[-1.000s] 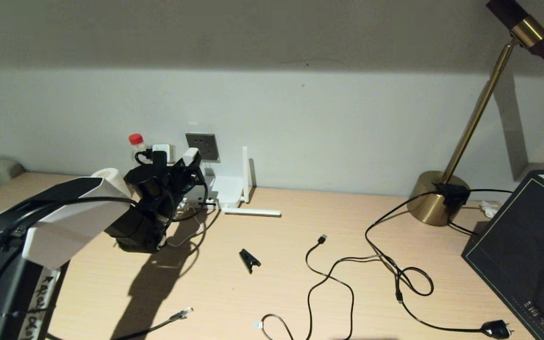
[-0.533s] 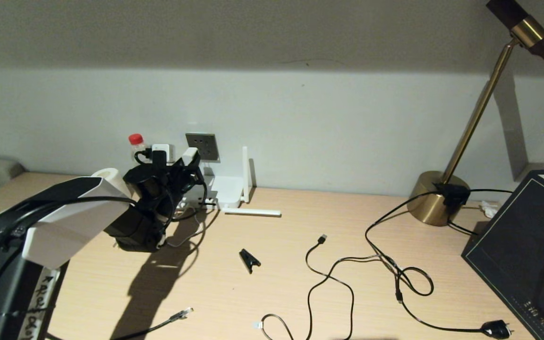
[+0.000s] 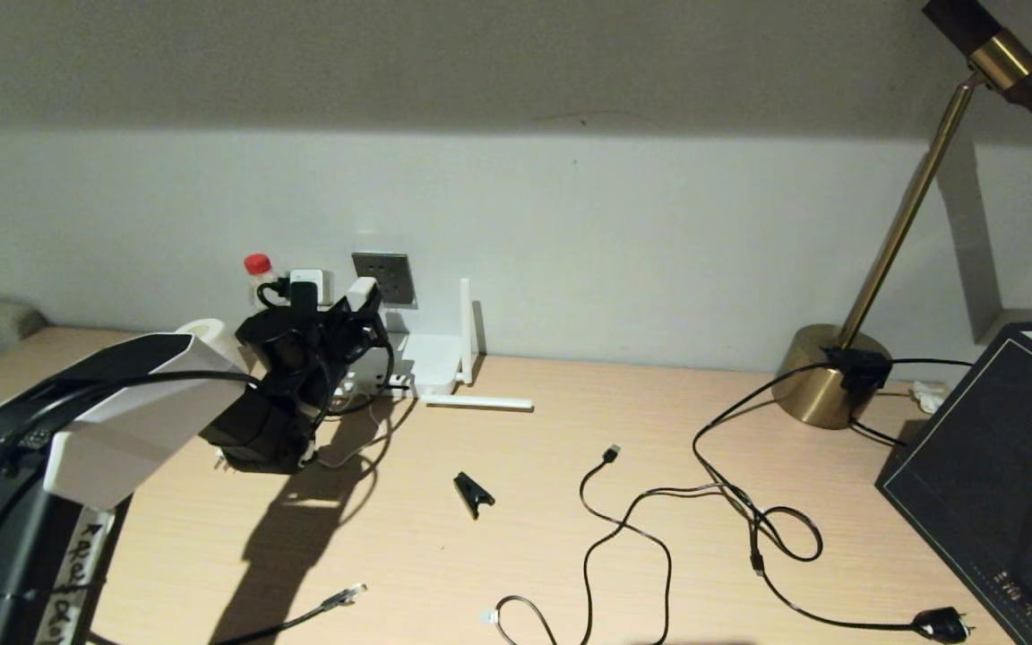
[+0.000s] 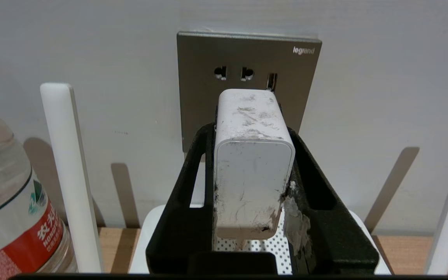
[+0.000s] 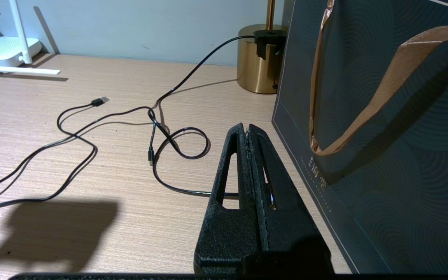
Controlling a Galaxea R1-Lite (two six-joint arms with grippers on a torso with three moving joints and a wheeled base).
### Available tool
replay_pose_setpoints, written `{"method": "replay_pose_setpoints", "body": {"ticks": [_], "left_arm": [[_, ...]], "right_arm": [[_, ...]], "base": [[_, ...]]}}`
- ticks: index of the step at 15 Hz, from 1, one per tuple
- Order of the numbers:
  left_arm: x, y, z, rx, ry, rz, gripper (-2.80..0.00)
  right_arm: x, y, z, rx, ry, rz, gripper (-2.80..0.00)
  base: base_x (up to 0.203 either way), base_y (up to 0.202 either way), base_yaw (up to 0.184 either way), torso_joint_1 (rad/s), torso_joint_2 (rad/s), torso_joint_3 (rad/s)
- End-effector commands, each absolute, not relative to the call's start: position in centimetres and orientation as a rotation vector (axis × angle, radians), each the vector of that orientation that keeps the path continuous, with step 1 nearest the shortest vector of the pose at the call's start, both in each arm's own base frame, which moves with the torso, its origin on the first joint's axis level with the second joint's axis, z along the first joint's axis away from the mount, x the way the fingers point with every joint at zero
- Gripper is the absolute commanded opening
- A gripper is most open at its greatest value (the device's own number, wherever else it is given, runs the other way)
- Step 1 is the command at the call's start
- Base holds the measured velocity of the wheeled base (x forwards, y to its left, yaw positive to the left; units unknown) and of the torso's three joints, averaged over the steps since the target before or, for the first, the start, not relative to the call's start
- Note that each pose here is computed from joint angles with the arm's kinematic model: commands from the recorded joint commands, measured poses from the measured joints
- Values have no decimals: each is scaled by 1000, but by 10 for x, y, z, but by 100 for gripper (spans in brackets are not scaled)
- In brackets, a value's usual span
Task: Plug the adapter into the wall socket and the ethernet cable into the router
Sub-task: Plug plug into socket
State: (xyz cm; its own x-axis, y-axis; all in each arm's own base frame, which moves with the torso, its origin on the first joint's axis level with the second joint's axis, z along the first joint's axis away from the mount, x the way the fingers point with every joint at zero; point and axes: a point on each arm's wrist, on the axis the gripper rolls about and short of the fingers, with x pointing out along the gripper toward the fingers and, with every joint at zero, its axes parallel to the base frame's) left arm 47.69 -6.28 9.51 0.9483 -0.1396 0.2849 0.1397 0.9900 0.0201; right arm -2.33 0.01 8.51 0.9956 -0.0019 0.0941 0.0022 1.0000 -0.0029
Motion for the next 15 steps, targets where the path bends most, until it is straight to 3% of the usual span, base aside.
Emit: {"method": "replay_pose_setpoints", "body": {"ticks": [1, 15], "left_arm": [[478, -63, 97, -1, -303, -142, -280], [487, -61, 98, -1, -303, -138, -280]], "right_arm": [[-20, 0, 75, -3, -58, -2, -280], [-20, 0, 75, -3, -58, -2, -280]], "base": [[0, 0, 0, 0, 0, 0], [0, 0, 0, 0, 0, 0]]}}
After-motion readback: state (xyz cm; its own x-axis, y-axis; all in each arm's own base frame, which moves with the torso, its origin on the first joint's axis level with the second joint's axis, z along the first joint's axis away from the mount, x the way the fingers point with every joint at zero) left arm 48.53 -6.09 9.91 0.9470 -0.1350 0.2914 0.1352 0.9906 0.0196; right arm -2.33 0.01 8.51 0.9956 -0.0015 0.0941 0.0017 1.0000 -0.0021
